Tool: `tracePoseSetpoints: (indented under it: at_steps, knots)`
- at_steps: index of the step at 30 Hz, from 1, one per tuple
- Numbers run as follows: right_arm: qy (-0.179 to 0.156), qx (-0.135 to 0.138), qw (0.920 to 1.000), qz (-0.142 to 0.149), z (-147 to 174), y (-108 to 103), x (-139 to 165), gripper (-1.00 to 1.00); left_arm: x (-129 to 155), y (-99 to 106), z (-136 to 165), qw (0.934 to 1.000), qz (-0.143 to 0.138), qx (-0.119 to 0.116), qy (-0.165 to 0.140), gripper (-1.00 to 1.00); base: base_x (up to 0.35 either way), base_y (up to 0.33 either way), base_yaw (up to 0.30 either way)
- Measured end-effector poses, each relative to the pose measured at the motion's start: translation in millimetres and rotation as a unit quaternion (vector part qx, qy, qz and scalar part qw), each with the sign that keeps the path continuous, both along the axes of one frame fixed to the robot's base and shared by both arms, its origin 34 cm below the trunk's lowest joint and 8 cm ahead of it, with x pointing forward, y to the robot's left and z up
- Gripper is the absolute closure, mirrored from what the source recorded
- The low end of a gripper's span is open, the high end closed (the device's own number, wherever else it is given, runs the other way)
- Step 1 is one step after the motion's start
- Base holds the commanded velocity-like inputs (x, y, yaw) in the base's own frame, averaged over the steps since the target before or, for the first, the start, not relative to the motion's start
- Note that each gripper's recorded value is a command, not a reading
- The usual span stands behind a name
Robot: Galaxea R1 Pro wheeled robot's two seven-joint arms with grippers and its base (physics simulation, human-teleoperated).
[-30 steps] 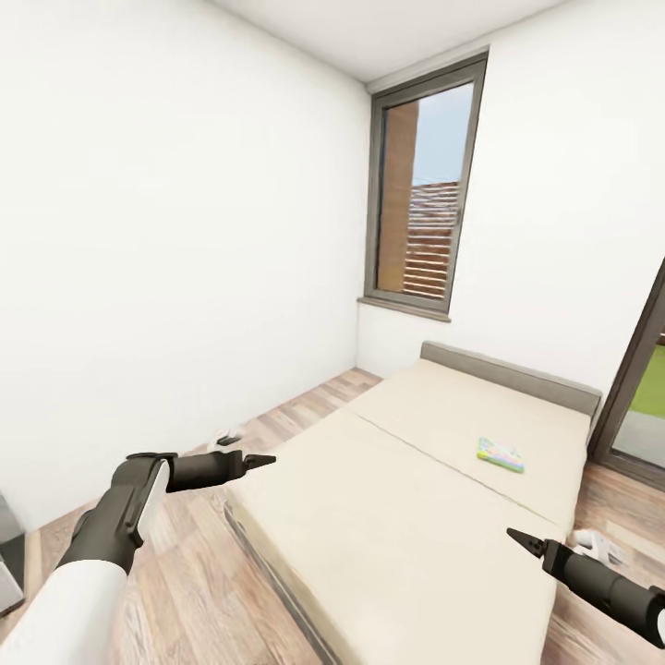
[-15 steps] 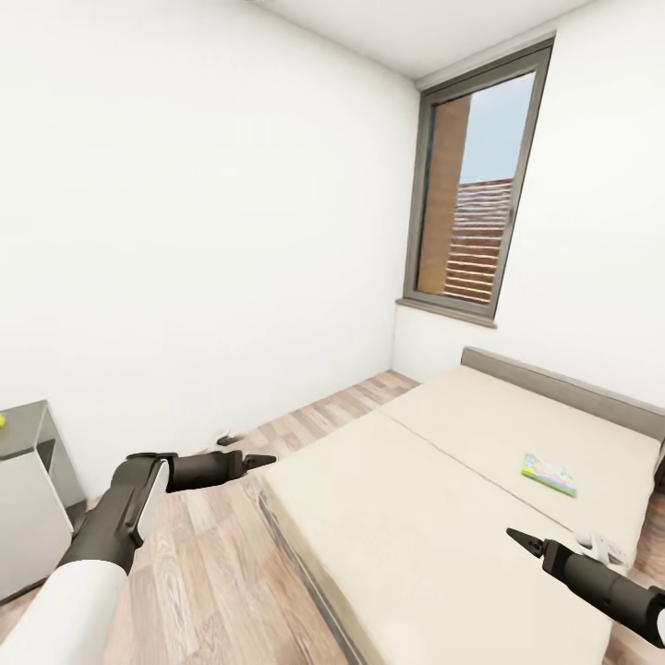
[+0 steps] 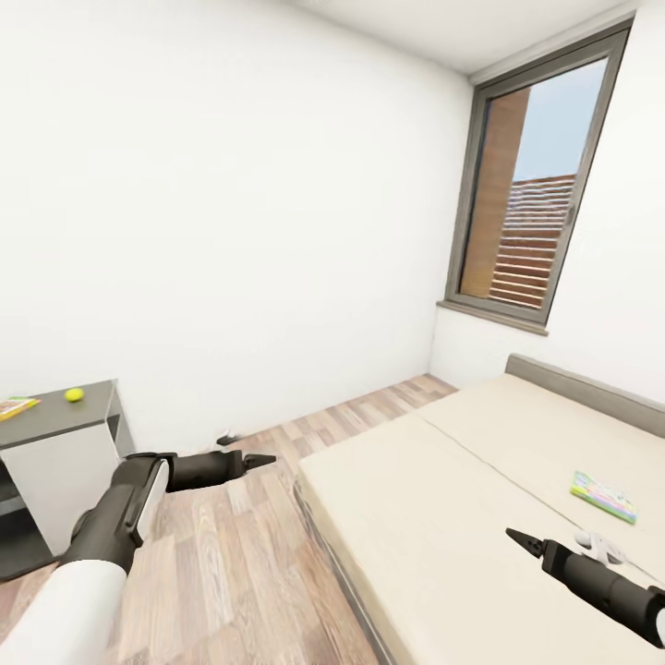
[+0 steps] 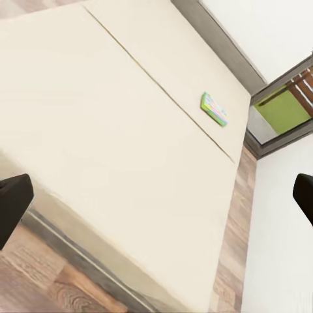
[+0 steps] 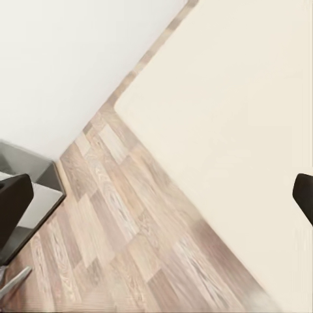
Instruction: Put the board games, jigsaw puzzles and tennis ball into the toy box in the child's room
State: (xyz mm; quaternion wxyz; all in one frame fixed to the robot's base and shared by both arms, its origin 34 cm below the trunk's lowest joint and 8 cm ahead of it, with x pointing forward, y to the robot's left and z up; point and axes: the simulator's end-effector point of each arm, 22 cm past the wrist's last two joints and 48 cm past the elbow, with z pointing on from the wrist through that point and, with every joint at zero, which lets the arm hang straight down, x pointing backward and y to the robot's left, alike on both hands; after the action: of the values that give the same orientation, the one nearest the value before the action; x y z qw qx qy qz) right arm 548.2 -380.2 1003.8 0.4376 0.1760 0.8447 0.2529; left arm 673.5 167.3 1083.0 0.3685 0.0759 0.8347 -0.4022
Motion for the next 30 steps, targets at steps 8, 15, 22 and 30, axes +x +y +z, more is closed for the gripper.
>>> tracePoseSetpoints:
  at_steps: [8, 15, 22, 30]
  knots:
    - [0.002, -0.001, 1.0, 0.008, -2, 7, 1, -1.0, 0, 0, 0, 1.0, 0.0, 0.0, 0.0, -1.0, -0.089, -0.047, 0.289]
    - [0.003, -0.002, 0.9999, 0.014, -3, 11, 1, -1.0, 0, 0, 0, 1.0, 0.0, 0.0, 0.0, -1.0, -0.079, -0.078, 0.29]
    - [0.003, -0.002, 0.9999, 0.015, -3, 12, 1, -1.0, 0, 0, 0, 1.0, 0.0, 0.0, 0.0, -1.0, -0.132, -0.014, 0.29]
    - [0.003, -0.002, 0.9999, 0.015, -3, 12, 1, -1.0, 0, 0, 0, 1.0, 0.001, -0.001, 0.0, -1.0, -0.129, -0.002, 0.291]
